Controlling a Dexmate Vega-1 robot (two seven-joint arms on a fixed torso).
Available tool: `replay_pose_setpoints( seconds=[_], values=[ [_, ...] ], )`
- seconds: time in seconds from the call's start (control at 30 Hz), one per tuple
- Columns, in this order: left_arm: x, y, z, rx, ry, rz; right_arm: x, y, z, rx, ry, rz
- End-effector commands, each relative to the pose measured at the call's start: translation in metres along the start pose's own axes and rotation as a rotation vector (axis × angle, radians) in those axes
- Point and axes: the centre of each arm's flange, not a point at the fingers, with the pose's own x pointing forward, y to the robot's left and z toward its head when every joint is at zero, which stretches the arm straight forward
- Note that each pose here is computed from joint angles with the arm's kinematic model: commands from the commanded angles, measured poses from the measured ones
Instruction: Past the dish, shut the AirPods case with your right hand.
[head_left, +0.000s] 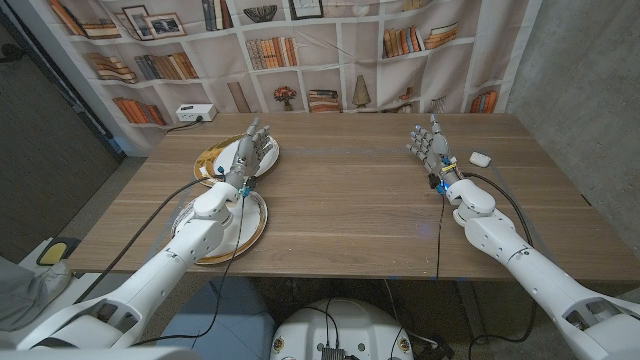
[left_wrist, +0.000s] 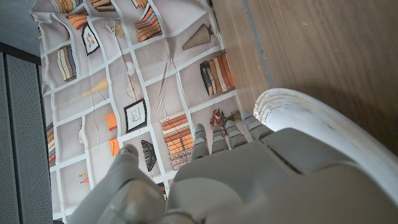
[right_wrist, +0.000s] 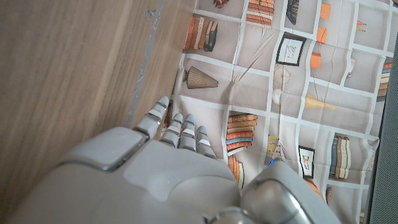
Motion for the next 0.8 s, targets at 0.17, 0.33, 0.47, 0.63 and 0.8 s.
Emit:
replay_pose_setpoints(
  seconds=[0.17, 0.33, 0.47, 0.63, 0.8],
  values=[
    [-0.002, 0.001, -0.004, 0.002, 0.004, -0.002, -0.001, 0.000, -0.004, 0.011, 0.006, -0.003],
    [-0.004, 0.001, -0.007, -0.018, -0.053, 0.006, 0.000, 0.007, 0.002, -0.006, -0.004, 0.022],
    [-0.005, 0.001, -0.008, -0.004, -0.057, 0.011, 0.000, 0.010, 0.005, -0.016, -0.001, 0.027],
    [-0.002, 0.002, -0.005, 0.015, -0.048, -0.008, -0.001, 0.010, 0.010, -0.052, -0.002, 0.015],
    [-0.002, 0.000, 0.000, 0.028, -0.069, -0.006, 0.000, 0.008, 0.010, -0.055, -0.011, 0.002]
  ],
)
